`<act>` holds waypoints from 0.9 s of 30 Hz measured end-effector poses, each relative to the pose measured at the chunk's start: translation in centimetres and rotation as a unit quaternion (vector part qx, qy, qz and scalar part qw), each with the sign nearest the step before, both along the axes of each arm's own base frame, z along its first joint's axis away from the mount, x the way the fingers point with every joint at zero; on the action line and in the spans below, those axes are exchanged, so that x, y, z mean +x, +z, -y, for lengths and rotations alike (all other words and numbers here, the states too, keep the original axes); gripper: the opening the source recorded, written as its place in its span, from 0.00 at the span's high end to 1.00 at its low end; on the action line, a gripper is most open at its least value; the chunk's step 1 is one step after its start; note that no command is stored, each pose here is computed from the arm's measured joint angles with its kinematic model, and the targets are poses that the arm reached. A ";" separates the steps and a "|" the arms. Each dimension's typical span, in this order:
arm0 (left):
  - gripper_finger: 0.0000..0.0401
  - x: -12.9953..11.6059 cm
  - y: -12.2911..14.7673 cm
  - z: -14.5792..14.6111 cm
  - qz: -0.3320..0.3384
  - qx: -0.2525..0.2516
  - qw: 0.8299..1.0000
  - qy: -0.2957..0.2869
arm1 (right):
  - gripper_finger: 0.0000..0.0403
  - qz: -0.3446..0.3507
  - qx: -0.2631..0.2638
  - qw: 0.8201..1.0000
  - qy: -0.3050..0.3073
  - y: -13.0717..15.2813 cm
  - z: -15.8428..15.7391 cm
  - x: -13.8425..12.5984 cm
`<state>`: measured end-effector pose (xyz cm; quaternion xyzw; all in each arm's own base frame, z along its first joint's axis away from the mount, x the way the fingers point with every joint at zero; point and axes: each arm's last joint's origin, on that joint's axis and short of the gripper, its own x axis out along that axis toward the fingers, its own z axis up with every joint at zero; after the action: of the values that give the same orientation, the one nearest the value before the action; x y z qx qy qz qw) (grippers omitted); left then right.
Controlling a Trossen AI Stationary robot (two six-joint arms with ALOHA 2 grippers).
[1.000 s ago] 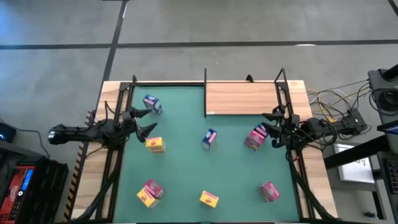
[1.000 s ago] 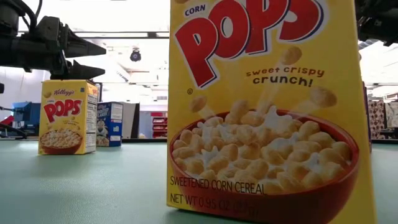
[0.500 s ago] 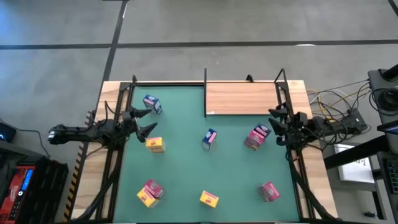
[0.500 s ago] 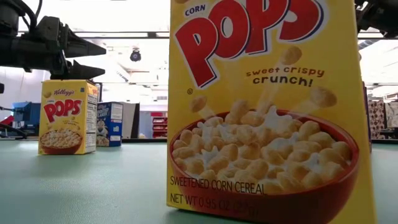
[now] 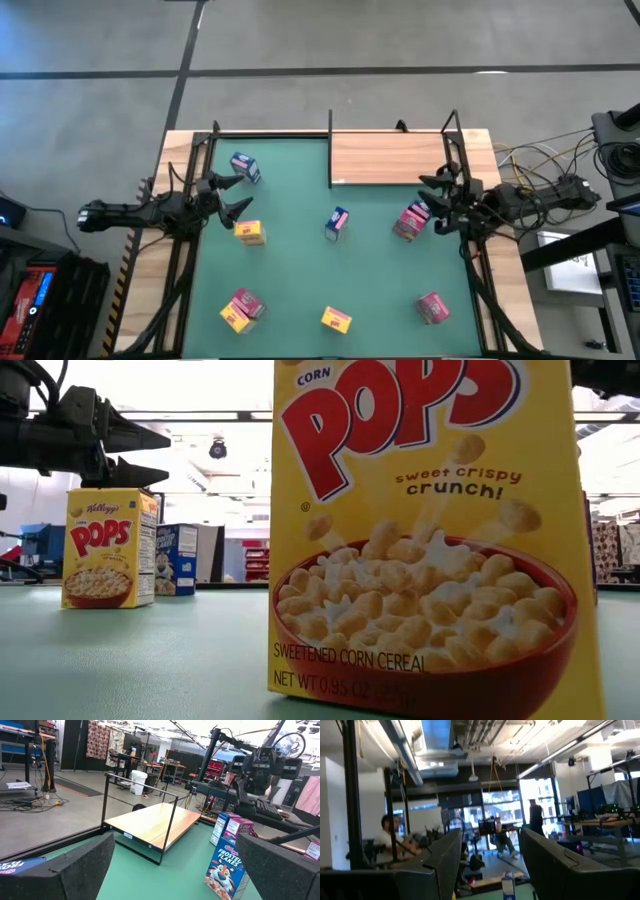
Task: Stack cereal on shelf
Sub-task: Put the center blue cereal box on the shelf
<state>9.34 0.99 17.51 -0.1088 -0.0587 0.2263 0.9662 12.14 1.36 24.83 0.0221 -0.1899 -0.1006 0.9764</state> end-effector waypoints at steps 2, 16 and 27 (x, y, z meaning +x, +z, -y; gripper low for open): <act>0.00 0.0 0.0 0.0 0.000 0.000 1.000 0.000 | 0.52 -0.036 -0.005 0.999 0.001 0.0 -0.2 1.1; 0.00 0.0 0.0 0.0 0.000 0.000 1.000 0.000 | 0.52 -0.317 0.132 0.931 -0.119 3.4 -0.1 3.3; 0.00 0.0 0.0 0.0 0.000 0.000 1.000 0.000 | 0.52 -0.408 0.271 0.854 -0.177 4.8 0.0 2.7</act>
<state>9.34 0.99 17.51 -0.1088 -0.0586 0.2262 0.9662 14.85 1.33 29.59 0.2093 0.2595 -0.3190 0.8872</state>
